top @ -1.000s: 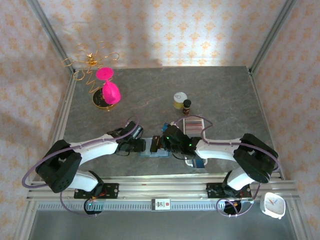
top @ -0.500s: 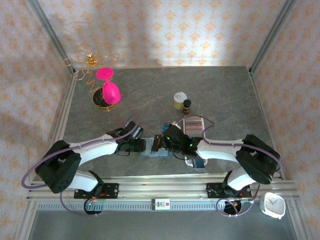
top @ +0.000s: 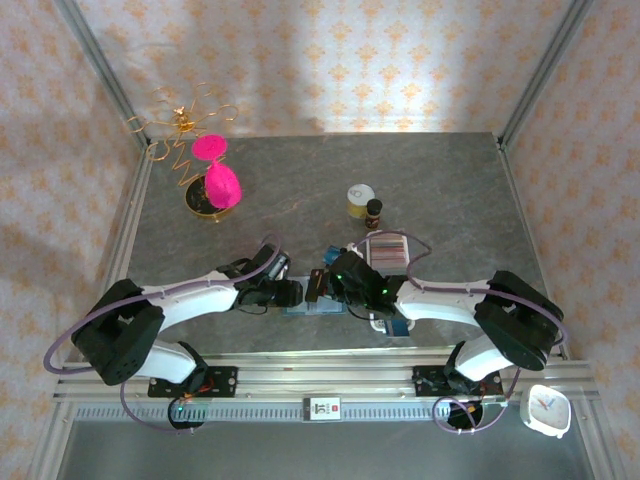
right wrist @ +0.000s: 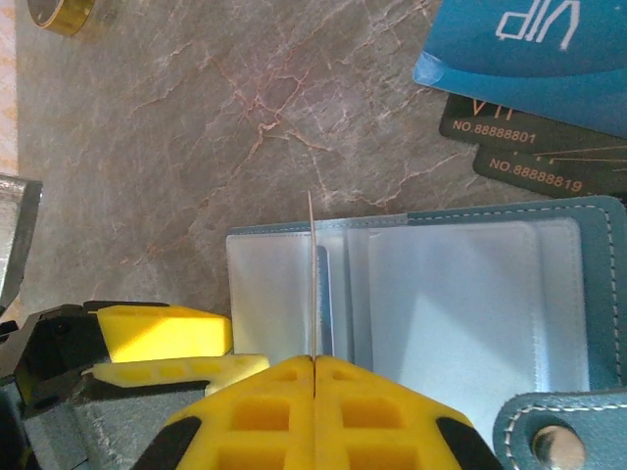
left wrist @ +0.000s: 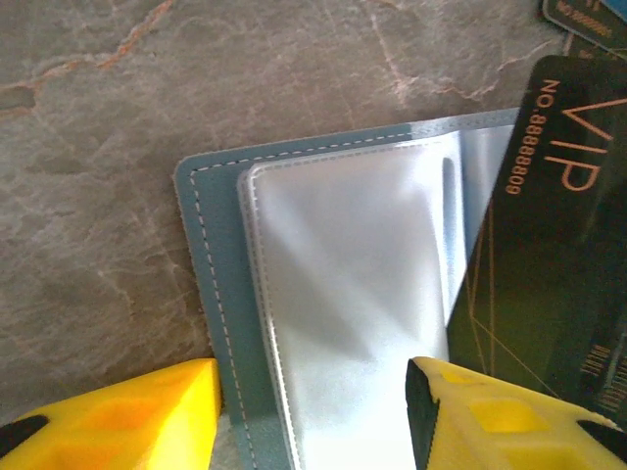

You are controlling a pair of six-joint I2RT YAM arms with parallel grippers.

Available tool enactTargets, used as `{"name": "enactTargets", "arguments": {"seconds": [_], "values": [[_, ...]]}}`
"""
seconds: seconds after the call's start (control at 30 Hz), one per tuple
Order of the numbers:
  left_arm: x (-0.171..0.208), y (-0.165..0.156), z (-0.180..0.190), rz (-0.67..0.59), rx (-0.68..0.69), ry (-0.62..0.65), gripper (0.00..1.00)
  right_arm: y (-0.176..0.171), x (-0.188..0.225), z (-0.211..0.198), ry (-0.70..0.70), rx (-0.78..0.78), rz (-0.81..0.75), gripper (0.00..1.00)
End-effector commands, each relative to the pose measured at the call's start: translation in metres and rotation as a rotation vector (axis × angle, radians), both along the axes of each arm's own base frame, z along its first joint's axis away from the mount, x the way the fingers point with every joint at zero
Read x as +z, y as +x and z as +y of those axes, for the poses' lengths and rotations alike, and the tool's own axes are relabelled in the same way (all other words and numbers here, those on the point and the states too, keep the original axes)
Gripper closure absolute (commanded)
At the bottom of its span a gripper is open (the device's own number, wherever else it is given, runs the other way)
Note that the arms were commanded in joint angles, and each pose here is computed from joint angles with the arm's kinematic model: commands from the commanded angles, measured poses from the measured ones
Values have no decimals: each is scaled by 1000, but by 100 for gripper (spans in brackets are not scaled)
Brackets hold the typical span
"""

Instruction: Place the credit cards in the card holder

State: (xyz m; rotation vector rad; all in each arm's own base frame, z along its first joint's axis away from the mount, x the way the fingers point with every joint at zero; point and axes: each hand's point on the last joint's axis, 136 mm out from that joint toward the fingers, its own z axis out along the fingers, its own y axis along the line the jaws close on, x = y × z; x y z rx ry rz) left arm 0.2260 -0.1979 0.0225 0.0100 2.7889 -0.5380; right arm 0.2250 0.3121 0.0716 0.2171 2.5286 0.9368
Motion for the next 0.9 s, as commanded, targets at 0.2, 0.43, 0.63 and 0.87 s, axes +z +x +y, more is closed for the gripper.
{"name": "enactTargets", "arguments": {"seconds": [0.2, 0.43, 0.63, 0.87], "values": [[-23, -7, 18, 48, 9, 124, 54, 0, 0, -14, -20, -32, -9, 100], [-33, -13, 23, 69, 0, 178, 59, -4, -4, -18, -30, -24, 8, 100], [-39, -18, 22, 84, -14, 199, 63, -12, -13, -11, -22, 25, 51, 100], [-41, -20, 22, 89, -20, 206, 66, -17, -21, -3, -12, 69, 86, 100]]}}
